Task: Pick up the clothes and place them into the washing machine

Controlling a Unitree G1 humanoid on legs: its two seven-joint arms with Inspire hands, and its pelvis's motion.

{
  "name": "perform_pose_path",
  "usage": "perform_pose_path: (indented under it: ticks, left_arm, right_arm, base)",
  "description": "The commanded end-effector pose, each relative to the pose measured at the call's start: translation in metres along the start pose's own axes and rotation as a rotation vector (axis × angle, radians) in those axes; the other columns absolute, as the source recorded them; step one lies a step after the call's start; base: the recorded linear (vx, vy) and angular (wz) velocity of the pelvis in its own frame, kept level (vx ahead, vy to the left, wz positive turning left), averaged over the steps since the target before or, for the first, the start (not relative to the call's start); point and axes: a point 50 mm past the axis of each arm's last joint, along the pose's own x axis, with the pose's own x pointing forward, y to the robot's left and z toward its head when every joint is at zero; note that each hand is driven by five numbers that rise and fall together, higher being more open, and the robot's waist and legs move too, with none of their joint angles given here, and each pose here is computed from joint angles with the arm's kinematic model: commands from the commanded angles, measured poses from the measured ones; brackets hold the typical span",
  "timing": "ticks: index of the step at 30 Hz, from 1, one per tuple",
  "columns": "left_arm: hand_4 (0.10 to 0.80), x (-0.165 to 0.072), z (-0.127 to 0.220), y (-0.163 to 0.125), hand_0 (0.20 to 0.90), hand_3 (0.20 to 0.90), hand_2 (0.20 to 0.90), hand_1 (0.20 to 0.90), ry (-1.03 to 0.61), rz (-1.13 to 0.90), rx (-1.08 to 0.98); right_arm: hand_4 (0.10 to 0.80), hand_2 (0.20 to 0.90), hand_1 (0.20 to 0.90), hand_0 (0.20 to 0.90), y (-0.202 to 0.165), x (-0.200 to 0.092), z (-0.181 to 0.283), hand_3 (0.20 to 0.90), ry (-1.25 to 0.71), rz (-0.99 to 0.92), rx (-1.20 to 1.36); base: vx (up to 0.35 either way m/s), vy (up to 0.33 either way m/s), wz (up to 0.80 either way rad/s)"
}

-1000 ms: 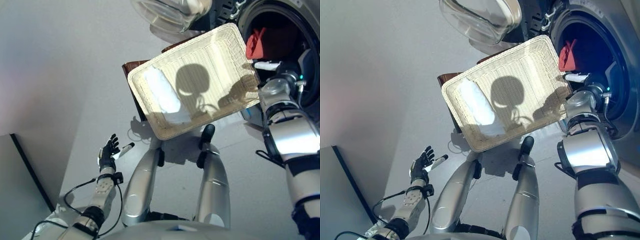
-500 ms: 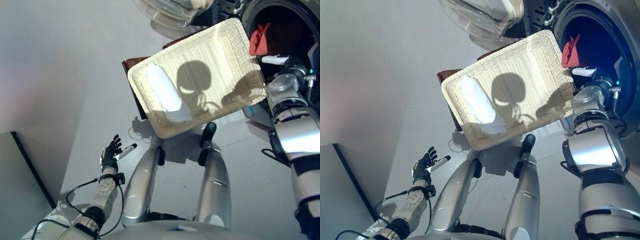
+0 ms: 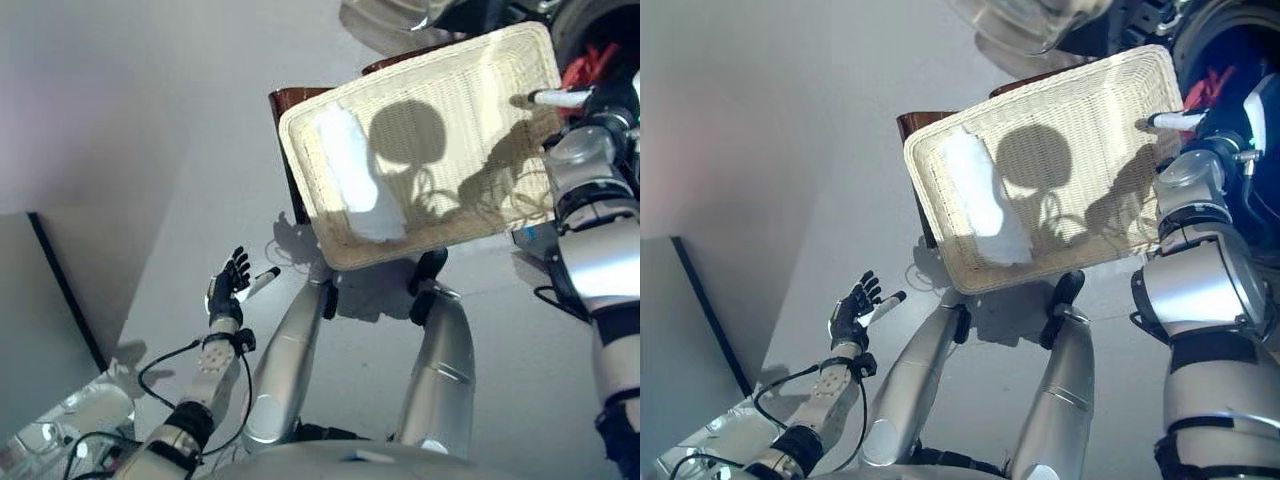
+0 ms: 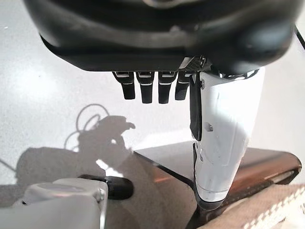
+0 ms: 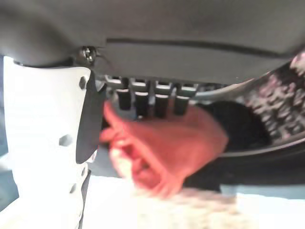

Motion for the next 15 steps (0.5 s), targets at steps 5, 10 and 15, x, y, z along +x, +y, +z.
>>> perform_pose_path:
  ticks: [5,10,15]
  left_arm:
    - [0.800,-0.007,0.006,0.029,0.900,0.900,0.900,0.900,-0.055,0.082,-0.014]
    - [0.800,-0.006,0.009,0.028,0.900,0.900,0.900,0.900,-0.072,0.064,-0.009]
    - [0.800,-0.008,0.010,0.025,0.900,0.900,0.900,0.900,-0.080,0.059,-0.011]
  right_arm:
    - [0.741,0.818,0.818,0.818,-0.056,0.025,0.014,0.818,-0.075,-0.165,-0.023]
    - [0.300,0.200,0.200,0.200,-0.080,0.033,0.004,0.200,-0.026,-0.220,-0.055]
    - [0.300,0.200,0.200,0.200,-0.091,0.036,-0.002,0.200,0.000,-0.253,-0.032]
  base:
    - [0.019,0.032,0.16]
    - [0.005,0.049,0.10]
    - [-0.006,0.055,0.12]
